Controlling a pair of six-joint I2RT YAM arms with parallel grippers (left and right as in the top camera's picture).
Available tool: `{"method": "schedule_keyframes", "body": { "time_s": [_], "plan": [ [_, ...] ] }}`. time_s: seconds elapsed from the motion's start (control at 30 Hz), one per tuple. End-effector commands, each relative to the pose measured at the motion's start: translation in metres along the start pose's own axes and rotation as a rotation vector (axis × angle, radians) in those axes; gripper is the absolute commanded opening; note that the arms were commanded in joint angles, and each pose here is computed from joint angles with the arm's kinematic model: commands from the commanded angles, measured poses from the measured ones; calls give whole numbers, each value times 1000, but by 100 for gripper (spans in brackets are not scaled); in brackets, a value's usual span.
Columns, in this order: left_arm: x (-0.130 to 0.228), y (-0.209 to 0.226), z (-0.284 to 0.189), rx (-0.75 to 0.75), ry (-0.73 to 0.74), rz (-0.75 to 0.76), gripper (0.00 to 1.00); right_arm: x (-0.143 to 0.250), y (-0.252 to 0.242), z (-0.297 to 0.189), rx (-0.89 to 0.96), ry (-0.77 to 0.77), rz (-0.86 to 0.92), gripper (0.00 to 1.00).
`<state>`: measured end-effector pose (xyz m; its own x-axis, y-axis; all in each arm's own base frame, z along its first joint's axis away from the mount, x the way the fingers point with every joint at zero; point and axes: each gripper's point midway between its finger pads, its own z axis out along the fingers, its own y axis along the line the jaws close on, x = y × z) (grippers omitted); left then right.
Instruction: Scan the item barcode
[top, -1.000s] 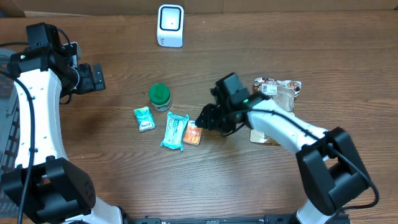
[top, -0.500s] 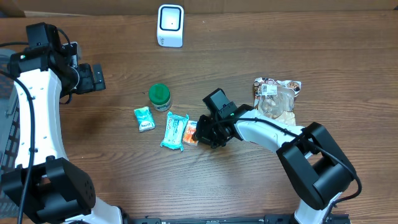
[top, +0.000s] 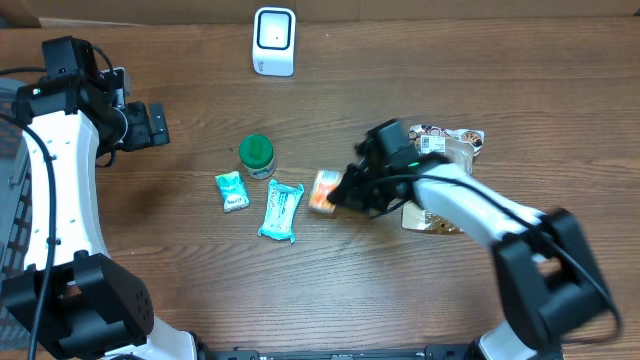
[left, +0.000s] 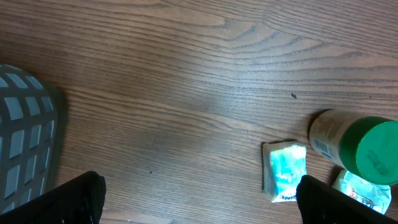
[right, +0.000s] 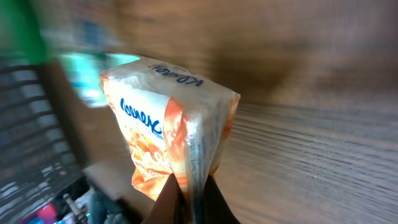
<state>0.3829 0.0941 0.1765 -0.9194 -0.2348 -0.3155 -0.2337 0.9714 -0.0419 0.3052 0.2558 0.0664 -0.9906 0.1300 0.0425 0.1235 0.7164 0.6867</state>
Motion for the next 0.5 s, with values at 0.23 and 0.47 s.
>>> {"method": "schedule_keyframes", "body": {
  "time_s": [0.23, 0.47],
  "plan": [
    [-5, 0, -3, 0, -16, 23, 100, -3, 63, -90, -334, -60, -266, 4],
    [-5, 0, -3, 0, -16, 24, 99, 3, 81, -103, -443, -36, -327, 4]
  ]
}}
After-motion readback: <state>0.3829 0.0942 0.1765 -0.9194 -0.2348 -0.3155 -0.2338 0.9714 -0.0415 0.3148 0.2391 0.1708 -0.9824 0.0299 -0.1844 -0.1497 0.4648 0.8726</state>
